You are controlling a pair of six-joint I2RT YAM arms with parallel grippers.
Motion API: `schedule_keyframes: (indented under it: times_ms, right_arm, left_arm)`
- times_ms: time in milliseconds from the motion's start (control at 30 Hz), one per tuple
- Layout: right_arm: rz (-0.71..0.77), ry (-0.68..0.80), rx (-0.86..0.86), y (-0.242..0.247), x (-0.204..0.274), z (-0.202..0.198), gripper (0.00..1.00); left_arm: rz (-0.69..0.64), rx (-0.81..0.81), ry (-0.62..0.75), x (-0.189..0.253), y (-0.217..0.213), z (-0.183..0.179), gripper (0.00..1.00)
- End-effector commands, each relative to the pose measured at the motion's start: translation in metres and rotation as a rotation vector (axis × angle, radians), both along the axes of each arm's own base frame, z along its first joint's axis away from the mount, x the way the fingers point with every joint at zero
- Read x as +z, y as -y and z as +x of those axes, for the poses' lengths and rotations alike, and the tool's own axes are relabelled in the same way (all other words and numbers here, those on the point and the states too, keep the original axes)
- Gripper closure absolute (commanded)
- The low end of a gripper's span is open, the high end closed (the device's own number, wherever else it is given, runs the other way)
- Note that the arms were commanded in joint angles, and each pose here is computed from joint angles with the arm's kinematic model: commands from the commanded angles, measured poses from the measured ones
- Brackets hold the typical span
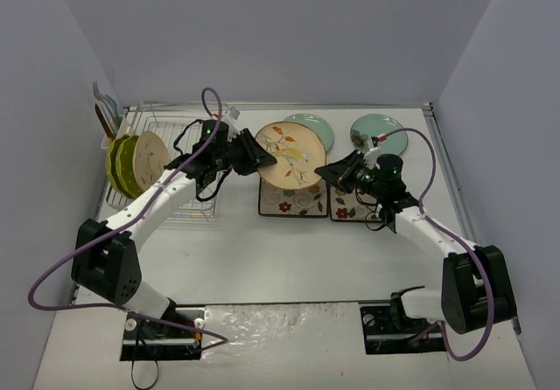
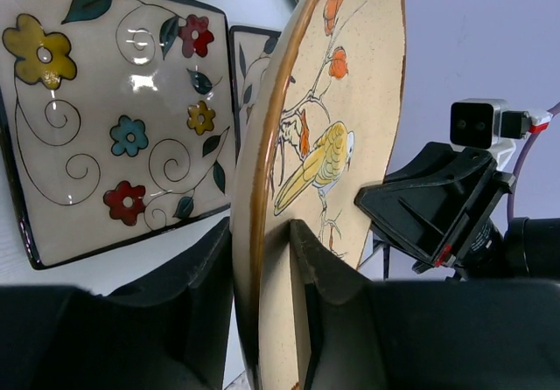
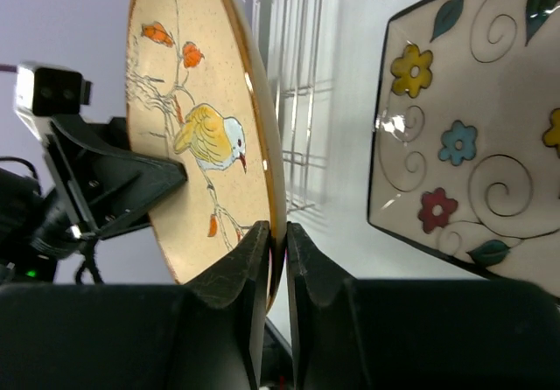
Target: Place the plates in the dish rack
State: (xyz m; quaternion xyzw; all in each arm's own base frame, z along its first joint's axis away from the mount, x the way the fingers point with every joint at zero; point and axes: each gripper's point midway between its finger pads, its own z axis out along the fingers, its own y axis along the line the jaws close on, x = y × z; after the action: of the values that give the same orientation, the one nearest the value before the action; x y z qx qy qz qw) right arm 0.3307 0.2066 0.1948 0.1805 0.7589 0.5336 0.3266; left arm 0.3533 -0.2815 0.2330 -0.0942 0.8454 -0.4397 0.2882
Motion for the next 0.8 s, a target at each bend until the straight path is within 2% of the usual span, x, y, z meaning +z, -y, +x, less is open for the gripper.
schedule_keyframes:
  times_ms: [0, 133, 233, 333, 400, 567, 767]
  right_arm:
    - [-0.012, 0.257, 0.048, -0.004, 0.062, -0.001, 0.81]
    - [-0.089, 0.278, 0.03, 0.003, 0.059, -0.001, 0.43]
    - [-0.166, 0.257, 0.018, 0.01, 0.052, -0.001, 0.25]
    - [-0.225, 0.252, -0.005, 0.02, 0.05, 0.001, 0.13]
    - [-0.259, 0.247, -0.021, 0.027, 0.052, 0.001, 0.09]
    - [-0.359, 0.276, -0.06, 0.047, 0.06, 0.0, 0.01]
    - [-0.403, 0.285, -0.07, 0.053, 0.062, -0.001, 0.0]
  left_arm:
    - [-0.005, -0.023, 0.201, 0.056, -0.005, -0.001, 1.0]
    - [0.08, -0.031, 0.274, 0.073, -0.018, -0.004, 1.0]
    - [0.164, -0.024, 0.308, 0.08, -0.033, -0.007, 1.0]
    - [0.244, -0.009, 0.385, 0.098, -0.051, -0.007, 1.0]
    - [0.321, -0.003, 0.384, 0.098, -0.066, -0.01, 1.0]
    - [0.683, 0.096, 0.496, 0.127, -0.145, -0.005, 1.0]
    - [1.067, 0.208, 0.493, 0.145, -0.231, 0.001, 1.0]
